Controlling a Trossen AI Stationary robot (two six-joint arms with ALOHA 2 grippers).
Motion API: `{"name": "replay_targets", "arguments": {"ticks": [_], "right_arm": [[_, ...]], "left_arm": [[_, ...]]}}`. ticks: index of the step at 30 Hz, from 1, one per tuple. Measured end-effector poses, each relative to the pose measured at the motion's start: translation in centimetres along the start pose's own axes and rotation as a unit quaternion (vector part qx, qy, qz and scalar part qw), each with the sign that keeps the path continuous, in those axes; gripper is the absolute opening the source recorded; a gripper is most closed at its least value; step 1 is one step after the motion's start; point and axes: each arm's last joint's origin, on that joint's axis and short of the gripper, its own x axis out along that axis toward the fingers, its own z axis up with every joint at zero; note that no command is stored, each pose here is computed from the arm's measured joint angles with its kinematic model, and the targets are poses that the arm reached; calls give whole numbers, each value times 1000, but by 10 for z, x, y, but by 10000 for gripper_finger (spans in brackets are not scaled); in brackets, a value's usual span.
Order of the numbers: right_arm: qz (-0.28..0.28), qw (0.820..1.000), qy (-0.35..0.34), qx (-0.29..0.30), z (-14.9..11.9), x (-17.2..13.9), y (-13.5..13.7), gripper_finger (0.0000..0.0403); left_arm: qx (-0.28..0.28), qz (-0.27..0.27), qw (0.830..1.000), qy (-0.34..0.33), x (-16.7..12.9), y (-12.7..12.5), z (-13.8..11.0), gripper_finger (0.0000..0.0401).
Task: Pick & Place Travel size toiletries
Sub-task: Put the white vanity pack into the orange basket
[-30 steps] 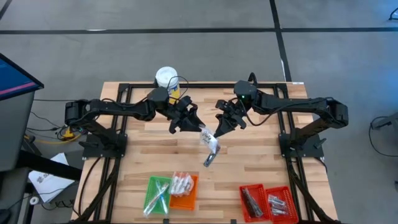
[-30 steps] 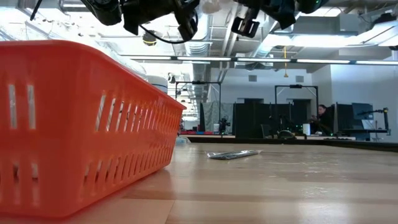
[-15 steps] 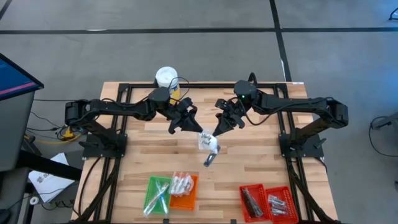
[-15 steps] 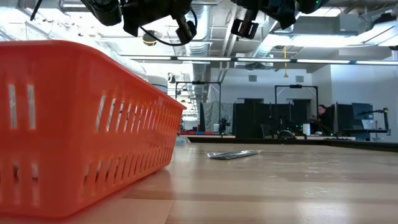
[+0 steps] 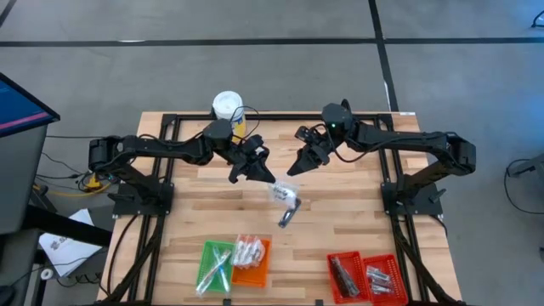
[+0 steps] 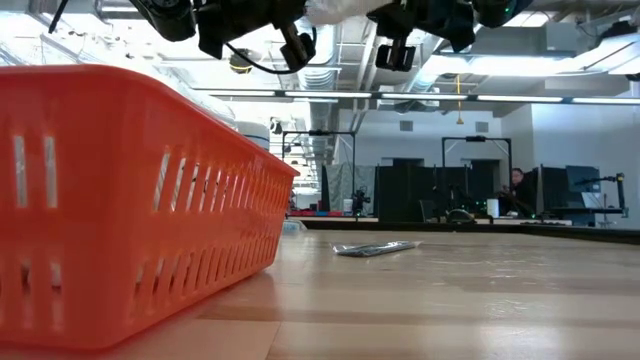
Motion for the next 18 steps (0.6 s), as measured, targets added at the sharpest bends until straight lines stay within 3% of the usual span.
{"name": "replay_targets", "arguments": {"ticks": [8, 12, 18], "right_arm": [[-2, 1000, -3, -1, 1, -1, -1, 254], [-21, 999, -34, 0, 6, -8, -4, 270], [-73, 991, -112, 5, 17, -23, -12, 270]], "left_arm": [[-14, 15, 1000, -12, -1, -1, 1, 0], [-19, 58, 997, -38, -10, -11, 6, 0], [3, 168, 982, -87, -42, -44, 13, 0]]}}
